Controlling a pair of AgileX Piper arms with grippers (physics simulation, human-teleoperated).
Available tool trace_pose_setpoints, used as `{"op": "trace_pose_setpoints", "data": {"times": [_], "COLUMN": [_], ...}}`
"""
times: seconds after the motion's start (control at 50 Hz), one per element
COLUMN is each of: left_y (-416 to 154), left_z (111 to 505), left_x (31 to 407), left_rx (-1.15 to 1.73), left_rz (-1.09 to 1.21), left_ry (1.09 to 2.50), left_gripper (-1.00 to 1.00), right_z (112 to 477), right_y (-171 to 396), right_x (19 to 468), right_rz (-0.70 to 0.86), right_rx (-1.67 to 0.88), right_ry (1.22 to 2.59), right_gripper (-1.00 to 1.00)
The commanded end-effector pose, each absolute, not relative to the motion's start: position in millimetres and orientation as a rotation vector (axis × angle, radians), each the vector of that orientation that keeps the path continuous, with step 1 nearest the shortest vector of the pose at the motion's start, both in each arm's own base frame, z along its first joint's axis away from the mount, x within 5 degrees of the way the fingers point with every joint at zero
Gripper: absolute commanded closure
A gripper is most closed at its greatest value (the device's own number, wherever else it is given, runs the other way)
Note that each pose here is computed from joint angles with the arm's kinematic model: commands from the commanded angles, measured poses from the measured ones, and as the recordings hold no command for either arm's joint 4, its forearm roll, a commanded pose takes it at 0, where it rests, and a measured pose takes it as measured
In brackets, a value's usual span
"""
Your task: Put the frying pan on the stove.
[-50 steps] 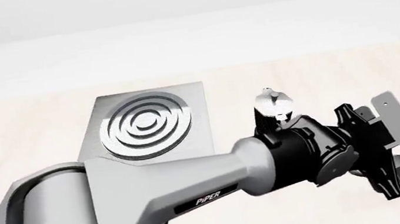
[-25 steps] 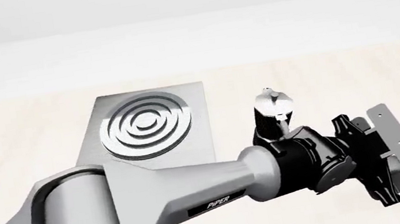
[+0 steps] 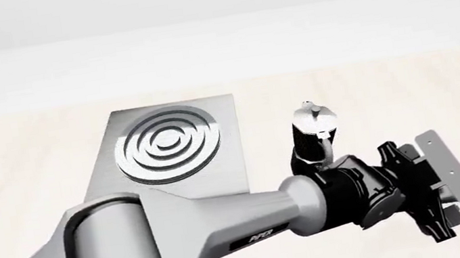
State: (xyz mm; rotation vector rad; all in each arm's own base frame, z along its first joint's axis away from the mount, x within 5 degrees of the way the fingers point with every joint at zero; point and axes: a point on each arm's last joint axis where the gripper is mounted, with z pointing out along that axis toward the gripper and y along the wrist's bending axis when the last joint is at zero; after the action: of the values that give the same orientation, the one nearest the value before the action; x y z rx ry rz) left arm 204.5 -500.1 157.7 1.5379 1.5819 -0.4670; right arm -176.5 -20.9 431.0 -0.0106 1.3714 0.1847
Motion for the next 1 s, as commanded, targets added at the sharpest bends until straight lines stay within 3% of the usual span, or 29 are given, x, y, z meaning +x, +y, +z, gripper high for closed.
{"op": "trace_pose_setpoints", "data": {"times": [0.02,1.0], "left_y": [-502.2,-516.8], "left_z": [153.9,128.4], "left_x": [209.5,222.6], "left_rx": [1.501,1.509], "left_rz": [-0.484,-0.468], "left_ry": [1.6,1.629], "left_gripper": [-1.0,-1.0], "right_z": [428.7,428.3], "right_y": [-18.2,-17.9], "right_x": [-171.1,-170.0], "right_rz": [0.186,0.2], "right_rx": [0.008,0.022], "right_ry": [1.393,1.397], "right_gripper": [-1.0,-1.0]}}
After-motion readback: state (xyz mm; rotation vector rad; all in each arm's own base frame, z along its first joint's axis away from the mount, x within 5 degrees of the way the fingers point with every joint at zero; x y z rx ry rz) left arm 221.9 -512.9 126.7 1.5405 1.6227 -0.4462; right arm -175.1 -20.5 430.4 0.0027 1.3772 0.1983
